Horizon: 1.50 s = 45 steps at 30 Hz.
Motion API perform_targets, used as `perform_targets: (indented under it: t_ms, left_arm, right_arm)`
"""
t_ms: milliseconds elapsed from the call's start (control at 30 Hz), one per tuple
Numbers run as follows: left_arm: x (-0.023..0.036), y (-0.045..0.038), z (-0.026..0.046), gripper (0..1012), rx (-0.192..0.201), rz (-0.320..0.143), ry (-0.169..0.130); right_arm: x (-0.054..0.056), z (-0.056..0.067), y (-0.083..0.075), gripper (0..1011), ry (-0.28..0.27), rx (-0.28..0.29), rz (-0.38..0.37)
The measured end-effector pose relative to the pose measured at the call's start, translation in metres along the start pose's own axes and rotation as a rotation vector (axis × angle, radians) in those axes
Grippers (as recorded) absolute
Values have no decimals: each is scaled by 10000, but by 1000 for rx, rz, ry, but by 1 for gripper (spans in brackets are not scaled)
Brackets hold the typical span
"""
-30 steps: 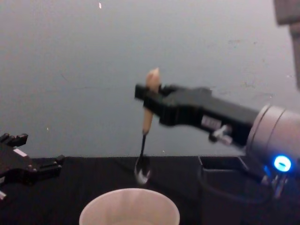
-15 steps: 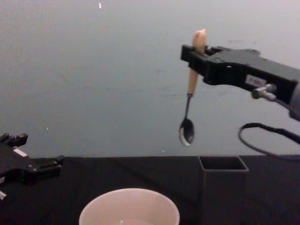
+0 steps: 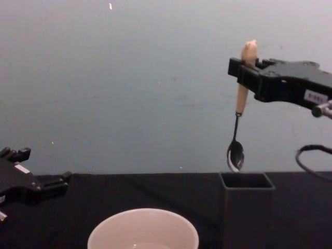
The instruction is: Pick up the stirring spoon with one hand, stir inside the cup, then place it back in its original position.
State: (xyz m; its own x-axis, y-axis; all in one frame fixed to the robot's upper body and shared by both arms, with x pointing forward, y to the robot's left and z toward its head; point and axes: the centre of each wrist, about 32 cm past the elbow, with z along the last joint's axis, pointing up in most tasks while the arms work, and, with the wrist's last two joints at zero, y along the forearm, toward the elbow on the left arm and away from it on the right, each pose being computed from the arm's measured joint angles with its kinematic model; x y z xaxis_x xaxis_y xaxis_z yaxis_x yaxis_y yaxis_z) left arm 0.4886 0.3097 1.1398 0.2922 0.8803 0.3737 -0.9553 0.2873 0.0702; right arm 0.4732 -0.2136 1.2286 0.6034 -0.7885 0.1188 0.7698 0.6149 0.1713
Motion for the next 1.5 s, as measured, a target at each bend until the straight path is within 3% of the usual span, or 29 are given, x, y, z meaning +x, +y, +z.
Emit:
perform_targets:
  t_ms: [500, 1067, 1500]
  left_arm:
    - [0, 0, 0, 1001, 0, 0, 0]
    - [0, 0, 0, 1001, 0, 0, 0]
    - [0, 0, 0, 1001, 0, 0, 0]
  right_arm:
    - [-6, -208, -2, 214, 9, -77, -25]
    - [-55, -531, -43, 214, 42, -223, -48]
    - [-65, -585, -25, 213, 28, -251, -58]
